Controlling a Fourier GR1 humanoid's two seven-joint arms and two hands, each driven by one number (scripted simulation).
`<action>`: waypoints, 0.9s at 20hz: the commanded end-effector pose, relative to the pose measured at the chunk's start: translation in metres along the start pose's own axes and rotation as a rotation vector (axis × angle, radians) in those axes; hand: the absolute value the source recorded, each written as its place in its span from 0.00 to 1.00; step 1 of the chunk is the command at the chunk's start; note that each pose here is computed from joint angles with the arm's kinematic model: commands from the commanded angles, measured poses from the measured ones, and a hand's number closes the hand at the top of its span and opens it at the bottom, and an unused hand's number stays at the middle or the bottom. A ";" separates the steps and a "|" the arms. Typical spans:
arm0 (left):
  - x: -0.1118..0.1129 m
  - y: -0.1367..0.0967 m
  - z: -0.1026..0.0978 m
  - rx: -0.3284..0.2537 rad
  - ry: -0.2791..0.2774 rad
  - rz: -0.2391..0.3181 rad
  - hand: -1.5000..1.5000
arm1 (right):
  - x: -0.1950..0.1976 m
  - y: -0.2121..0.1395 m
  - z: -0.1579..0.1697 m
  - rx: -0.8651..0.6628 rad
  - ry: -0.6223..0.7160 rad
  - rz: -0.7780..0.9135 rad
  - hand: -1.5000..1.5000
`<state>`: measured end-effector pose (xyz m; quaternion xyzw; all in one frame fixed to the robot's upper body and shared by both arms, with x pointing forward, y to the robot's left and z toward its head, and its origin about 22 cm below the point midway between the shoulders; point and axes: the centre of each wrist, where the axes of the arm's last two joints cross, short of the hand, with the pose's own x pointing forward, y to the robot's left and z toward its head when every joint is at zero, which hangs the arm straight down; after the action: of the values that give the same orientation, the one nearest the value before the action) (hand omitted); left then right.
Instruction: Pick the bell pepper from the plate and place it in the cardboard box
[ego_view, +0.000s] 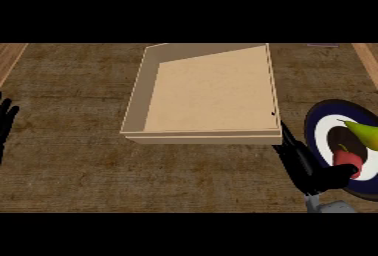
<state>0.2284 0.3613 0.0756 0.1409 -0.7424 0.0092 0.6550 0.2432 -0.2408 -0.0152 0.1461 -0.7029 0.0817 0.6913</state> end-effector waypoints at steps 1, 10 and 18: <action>-0.030 -0.004 0.010 -0.011 0.080 -0.018 0.50 | 0.035 -0.020 -0.016 -0.110 -0.082 0.046 0.00; -0.049 -0.025 0.033 -0.072 0.191 -0.165 0.50 | 0.073 -0.153 0.034 -1.096 -0.240 0.306 0.00; -0.044 -0.076 0.009 -0.121 0.180 -0.212 0.50 | 0.068 -0.180 0.095 -1.030 -0.194 0.563 0.00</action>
<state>0.2321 0.3089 0.0198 0.1785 -0.6622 -0.0769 0.7237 0.2328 -0.4196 0.0293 -0.3489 -0.7469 -0.1609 0.5427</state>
